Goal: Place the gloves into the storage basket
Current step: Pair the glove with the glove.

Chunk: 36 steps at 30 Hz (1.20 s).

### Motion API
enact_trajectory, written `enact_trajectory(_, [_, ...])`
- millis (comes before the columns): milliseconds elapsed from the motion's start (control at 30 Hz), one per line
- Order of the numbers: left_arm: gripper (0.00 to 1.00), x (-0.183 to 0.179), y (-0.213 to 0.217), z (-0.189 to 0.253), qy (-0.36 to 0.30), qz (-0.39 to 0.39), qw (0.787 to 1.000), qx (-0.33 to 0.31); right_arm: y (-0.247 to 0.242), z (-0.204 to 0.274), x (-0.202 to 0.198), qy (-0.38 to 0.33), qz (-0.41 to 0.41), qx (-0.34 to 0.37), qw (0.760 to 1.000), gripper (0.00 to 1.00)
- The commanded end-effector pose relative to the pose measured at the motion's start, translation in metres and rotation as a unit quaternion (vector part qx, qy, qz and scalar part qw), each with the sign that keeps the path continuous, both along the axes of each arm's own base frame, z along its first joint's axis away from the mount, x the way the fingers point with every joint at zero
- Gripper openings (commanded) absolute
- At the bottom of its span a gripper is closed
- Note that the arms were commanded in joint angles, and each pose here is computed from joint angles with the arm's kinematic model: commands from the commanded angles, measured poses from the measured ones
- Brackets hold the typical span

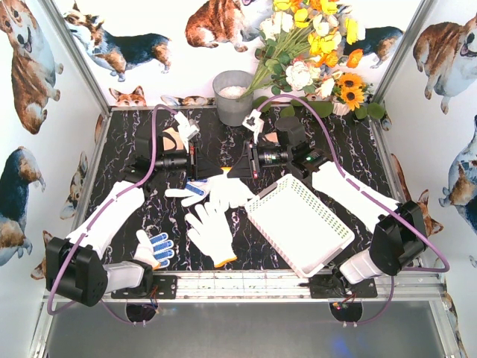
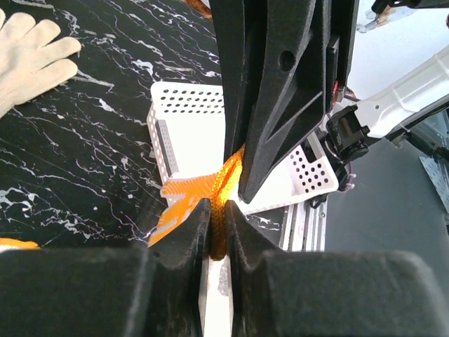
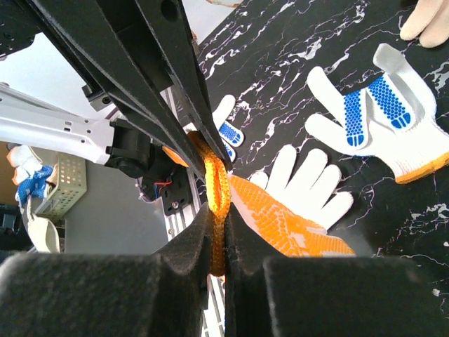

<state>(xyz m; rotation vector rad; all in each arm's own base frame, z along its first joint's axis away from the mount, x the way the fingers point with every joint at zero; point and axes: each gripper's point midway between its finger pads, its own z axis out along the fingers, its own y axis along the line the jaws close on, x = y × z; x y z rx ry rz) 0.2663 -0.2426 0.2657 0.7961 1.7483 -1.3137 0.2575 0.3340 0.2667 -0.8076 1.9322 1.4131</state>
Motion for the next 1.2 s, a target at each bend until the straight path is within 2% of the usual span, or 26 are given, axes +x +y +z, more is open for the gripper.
enact_trajectory(0, [0.02, 0.0, 0.0, 0.009, -0.021, -0.006, 1.0, 0.004, 0.004, 0.028, 0.003, -0.041, 0.003, 0.032, 0.999, 0.0])
enact_trajectory(100, [0.0, 0.006, 0.006, 0.007, -0.034, 0.019, 0.999, 0.028, 0.01, 0.025, 0.012, -0.039, -0.013, 0.019, 0.999, 0.0])
enact_trajectory(200, [0.0, 0.021, 0.019, 0.001, -0.045, 0.077, 0.994, 0.062, 0.021, 0.022, 0.022, -0.053, -0.022, 0.003, 0.998, 0.0])
enact_trajectory(367, [0.0, 0.05, 0.049, -0.014, -0.032, 0.194, 0.972, 0.13, 0.045, 0.023, 0.047, -0.063, -0.047, 0.015, 0.997, 0.0])
enact_trajectory(667, [0.0, 0.068, 0.094, -0.015, -0.033, 0.3, 0.935, 0.184, 0.089, 0.019, 0.069, -0.084, -0.023, 0.054, 0.995, 0.0])
enact_trajectory(833, [0.0, 0.058, 0.104, -0.036, 0.006, 0.316, 0.926, 0.206, 0.105, -0.006, 0.064, -0.103, -0.003, 0.039, 0.994, 0.0])
enact_trajectory(1000, [0.0, 0.037, 0.099, -0.057, 0.05, 0.304, 0.931, 0.194, 0.112, -0.024, 0.048, -0.091, 0.019, 0.032, 0.995, 0.0])
enact_trajectory(1167, [0.0, 0.033, 0.107, -0.059, 0.06, 0.335, 0.921, 0.19, 0.112, -0.032, 0.039, -0.082, 0.021, 0.027, 0.996, 0.0])
